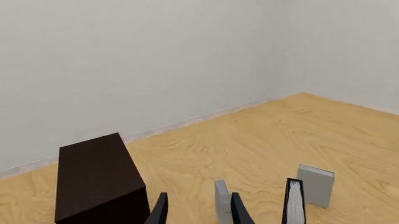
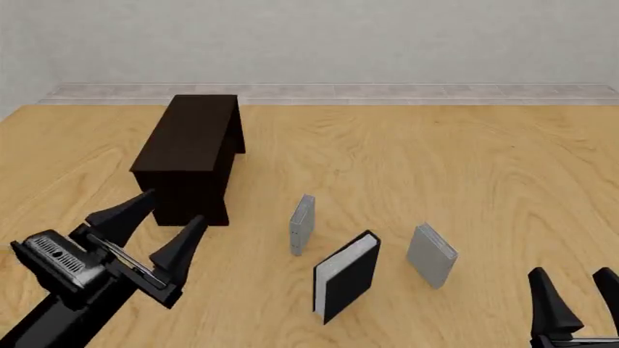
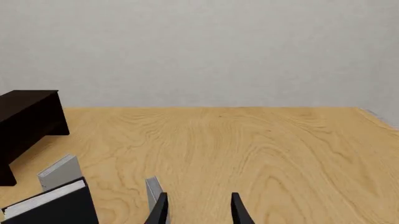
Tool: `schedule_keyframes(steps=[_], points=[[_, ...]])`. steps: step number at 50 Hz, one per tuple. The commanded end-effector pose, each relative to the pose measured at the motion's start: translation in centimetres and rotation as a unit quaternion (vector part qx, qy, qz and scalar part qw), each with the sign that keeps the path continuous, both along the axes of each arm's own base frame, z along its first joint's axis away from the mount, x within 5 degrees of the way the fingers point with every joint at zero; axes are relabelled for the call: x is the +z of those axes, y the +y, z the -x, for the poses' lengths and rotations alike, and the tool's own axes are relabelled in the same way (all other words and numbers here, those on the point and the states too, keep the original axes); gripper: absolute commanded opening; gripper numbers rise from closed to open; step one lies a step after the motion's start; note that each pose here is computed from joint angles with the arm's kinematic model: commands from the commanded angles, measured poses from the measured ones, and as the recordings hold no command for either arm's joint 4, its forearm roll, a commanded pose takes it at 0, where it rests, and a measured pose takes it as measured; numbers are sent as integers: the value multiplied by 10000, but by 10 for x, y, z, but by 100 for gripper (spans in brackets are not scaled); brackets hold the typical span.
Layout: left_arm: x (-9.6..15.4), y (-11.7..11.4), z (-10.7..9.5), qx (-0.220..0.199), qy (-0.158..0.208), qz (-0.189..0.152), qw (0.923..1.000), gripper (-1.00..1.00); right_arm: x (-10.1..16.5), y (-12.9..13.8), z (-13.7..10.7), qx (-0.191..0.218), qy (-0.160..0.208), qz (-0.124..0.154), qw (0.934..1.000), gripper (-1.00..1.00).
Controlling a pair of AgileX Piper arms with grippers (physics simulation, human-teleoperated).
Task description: Pick up the book in the middle and place it on the cabinet shelf.
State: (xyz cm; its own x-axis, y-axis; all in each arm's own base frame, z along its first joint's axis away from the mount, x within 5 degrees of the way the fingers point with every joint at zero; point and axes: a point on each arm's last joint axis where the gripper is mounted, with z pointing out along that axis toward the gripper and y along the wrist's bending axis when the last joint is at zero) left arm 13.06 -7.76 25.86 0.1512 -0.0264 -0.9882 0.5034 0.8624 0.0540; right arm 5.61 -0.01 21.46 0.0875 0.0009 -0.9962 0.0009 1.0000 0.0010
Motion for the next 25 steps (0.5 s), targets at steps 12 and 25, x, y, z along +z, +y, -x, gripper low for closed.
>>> schedule_keyframes(steps=[12, 25], points=[[-2, -45, -14, -796, -58, -266, 9965, 100, 0, 0, 0, -1, 1, -1, 10000, 100], [0, -70, -36, -939, 140, -208, 9953, 100, 0, 0, 0, 0, 0, 1, 10000, 100]])
